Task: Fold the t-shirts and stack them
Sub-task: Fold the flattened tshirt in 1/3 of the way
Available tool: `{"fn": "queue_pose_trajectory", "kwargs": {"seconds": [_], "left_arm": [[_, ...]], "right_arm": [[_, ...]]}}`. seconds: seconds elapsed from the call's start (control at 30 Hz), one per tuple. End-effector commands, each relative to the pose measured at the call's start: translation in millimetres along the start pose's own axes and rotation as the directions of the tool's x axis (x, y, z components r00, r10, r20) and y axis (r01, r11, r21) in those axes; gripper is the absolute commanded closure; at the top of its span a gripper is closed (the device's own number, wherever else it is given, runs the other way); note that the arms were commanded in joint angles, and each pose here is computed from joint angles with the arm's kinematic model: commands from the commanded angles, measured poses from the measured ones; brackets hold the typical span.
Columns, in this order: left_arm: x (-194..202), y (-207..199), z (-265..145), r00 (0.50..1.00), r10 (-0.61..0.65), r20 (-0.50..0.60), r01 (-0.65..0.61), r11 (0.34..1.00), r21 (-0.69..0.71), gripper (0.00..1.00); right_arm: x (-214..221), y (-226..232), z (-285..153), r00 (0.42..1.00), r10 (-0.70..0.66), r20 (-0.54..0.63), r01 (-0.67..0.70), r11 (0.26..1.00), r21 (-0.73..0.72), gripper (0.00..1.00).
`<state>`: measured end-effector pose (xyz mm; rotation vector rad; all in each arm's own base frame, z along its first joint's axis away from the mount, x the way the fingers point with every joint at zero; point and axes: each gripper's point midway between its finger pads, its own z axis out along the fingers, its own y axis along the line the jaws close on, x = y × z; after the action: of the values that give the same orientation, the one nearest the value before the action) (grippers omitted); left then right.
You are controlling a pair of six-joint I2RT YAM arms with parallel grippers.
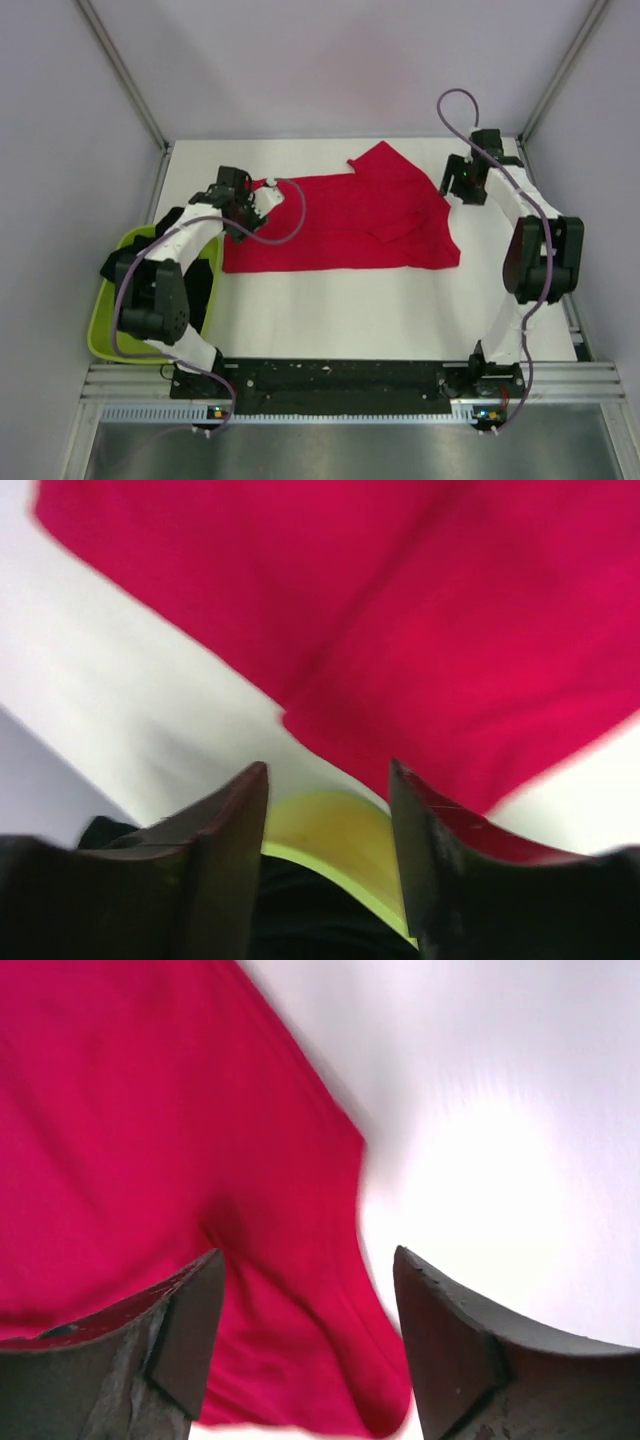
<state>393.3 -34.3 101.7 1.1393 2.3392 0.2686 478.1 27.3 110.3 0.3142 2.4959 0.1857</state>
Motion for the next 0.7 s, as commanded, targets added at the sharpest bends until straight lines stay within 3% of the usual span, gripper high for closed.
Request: {"fn": "queue_pose_trajectory", "kwargs": {"seconds": [0.0,0.13,0.23,0.33,0.37,0.43,0.47,0.5,0.67], "left_arm": [[36,-66,-10,0.984,0.175,0.03,-0.177,0.957,0.228,0.37],[54,-65,11,0.975,0.221,-0.024,-0.213,0.958,0.191,0.34],[56,-62,26,0.973,0.23,-0.037,-0.221,0.961,0.168,0.34],[60,-58,37,0.975,0.208,-0.072,-0.196,0.97,0.146,0.39],[61,-59,38,0.977,0.201,-0.076,-0.189,0.972,0.144,0.42],[64,-63,38,0.978,0.196,-0.074,-0.183,0.971,0.153,0.66],[65,-66,36,0.978,0.198,-0.069,-0.185,0.969,0.162,0.86],[69,-70,34,0.976,0.204,-0.072,-0.189,0.967,0.172,1.0],[87,-84,10,0.966,0.231,-0.112,-0.2,0.951,0.235,1.0]], "right_arm": [[72,-40,-52,0.995,-0.007,-0.096,0.019,0.992,0.126,0.3],[137,-58,-39,0.973,0.061,-0.223,-0.034,0.992,0.121,0.3],[154,-44,-23,0.961,0.087,-0.263,-0.081,0.996,0.033,0.33],[171,-43,-14,0.945,0.116,-0.306,-0.113,0.993,0.026,0.51],[177,-46,-13,0.942,0.117,-0.314,-0.111,0.993,0.038,0.64],[183,-56,-19,0.942,0.134,-0.307,-0.119,0.991,0.068,0.92],[183,-62,-24,0.945,0.147,-0.292,-0.127,0.988,0.086,1.0],[182,-68,-31,0.949,0.164,-0.268,-0.141,0.985,0.102,1.0],[188,-77,-71,0.955,0.228,-0.191,-0.202,0.969,0.144,1.0]]}}
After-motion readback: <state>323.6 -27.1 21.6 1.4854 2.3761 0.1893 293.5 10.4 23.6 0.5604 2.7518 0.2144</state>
